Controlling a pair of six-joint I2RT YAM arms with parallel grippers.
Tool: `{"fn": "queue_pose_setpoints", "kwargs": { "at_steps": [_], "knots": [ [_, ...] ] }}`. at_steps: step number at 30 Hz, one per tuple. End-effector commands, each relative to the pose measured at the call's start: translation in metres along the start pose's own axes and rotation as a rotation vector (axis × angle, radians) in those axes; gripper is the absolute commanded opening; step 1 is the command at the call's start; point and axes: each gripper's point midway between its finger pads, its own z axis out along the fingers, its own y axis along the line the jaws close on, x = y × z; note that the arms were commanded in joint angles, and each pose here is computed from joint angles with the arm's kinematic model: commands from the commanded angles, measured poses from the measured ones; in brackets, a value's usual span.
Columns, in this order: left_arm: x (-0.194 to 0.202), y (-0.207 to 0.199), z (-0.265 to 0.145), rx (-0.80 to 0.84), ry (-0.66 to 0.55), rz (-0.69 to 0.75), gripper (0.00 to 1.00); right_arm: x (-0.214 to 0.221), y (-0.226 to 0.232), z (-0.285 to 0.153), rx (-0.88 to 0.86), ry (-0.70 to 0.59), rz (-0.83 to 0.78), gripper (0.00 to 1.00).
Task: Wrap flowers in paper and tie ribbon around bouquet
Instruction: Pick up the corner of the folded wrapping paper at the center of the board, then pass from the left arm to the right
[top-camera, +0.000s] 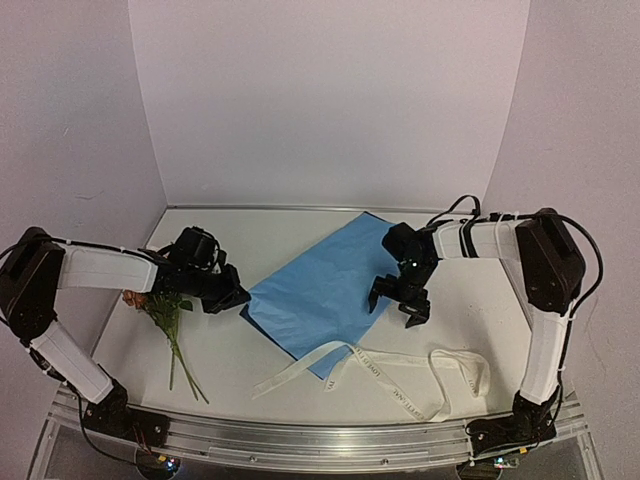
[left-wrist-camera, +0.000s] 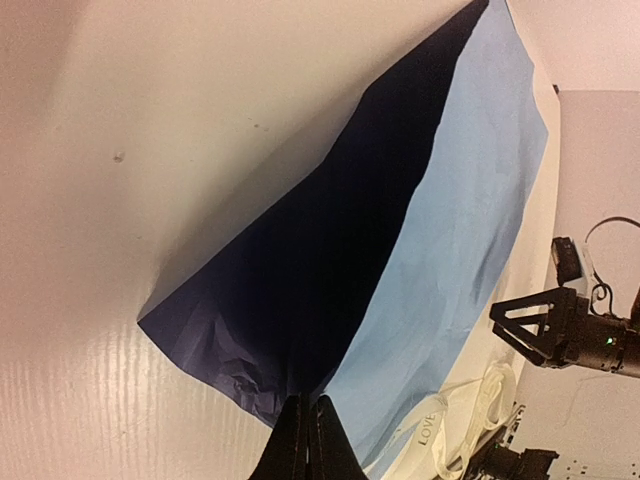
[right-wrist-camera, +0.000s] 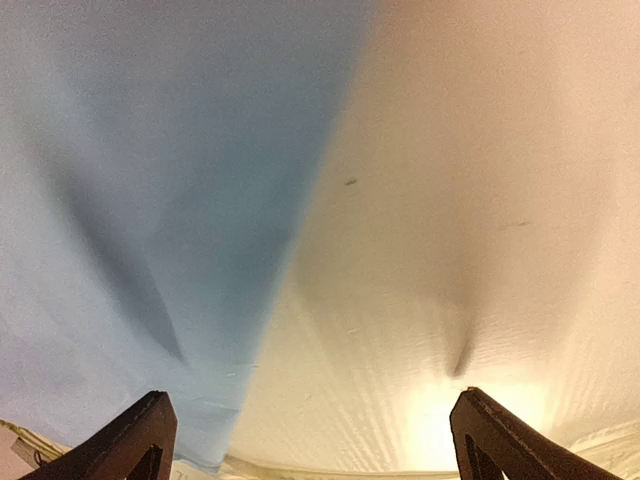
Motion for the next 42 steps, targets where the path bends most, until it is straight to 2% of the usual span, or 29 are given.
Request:
{"fn": "queue_pose_setpoints", "kwargs": {
  "at_steps": [1,4,7,10,16,18,21,24,29,34,38,42],
  "knots": [
    [-0.014,-0.001,-0.021,-0.019,-0.087,-0.005,0.0,-0.016,-0.005,-0.007,0.007,-0.04,0.026,0.98],
    [-0.018,-0.006,-0.03,-0.016,-0.109,0.017,0.0,-0.034,0.007,0.0,-0.012,-0.047,0.049,0.98],
    [-0.021,-0.013,-0.04,-0.001,-0.128,0.044,0.0,-0.05,0.024,0.007,-0.038,-0.051,0.068,0.91],
    [-0.024,-0.025,-0.056,0.027,-0.154,0.086,0.0,-0.063,0.038,0.018,-0.056,-0.052,0.094,0.76],
    [-0.03,-0.079,-0.107,0.193,-0.241,0.227,0.0,-0.085,0.069,0.043,-0.135,-0.055,0.161,0.32],
    [-0.024,-0.105,-0.123,0.278,-0.251,0.31,0.0,-0.093,0.084,0.049,-0.181,-0.053,0.186,0.24],
    [-0.005,-0.146,-0.135,0.412,-0.214,0.428,0.0,-0.106,0.113,0.055,-0.263,-0.054,0.208,0.2],
    [0.023,-0.175,-0.127,0.496,-0.131,0.55,0.0,-0.115,0.141,0.057,-0.339,-0.051,0.226,0.2],
    [0.08,-0.207,-0.076,0.577,0.091,0.688,0.0,-0.119,0.164,0.052,-0.411,-0.054,0.25,0.26],
    [0.095,-0.191,-0.024,0.5,0.207,0.667,0.0,-0.113,0.139,0.029,-0.403,-0.083,0.239,0.48],
    [0.098,-0.184,-0.006,0.47,0.249,0.655,0.0,-0.109,0.115,0.004,-0.442,-0.105,0.257,0.65],
    [0.099,-0.182,0.003,0.46,0.264,0.647,0.0,-0.099,0.103,-0.032,-0.479,-0.15,0.203,0.77]
  ]
}}
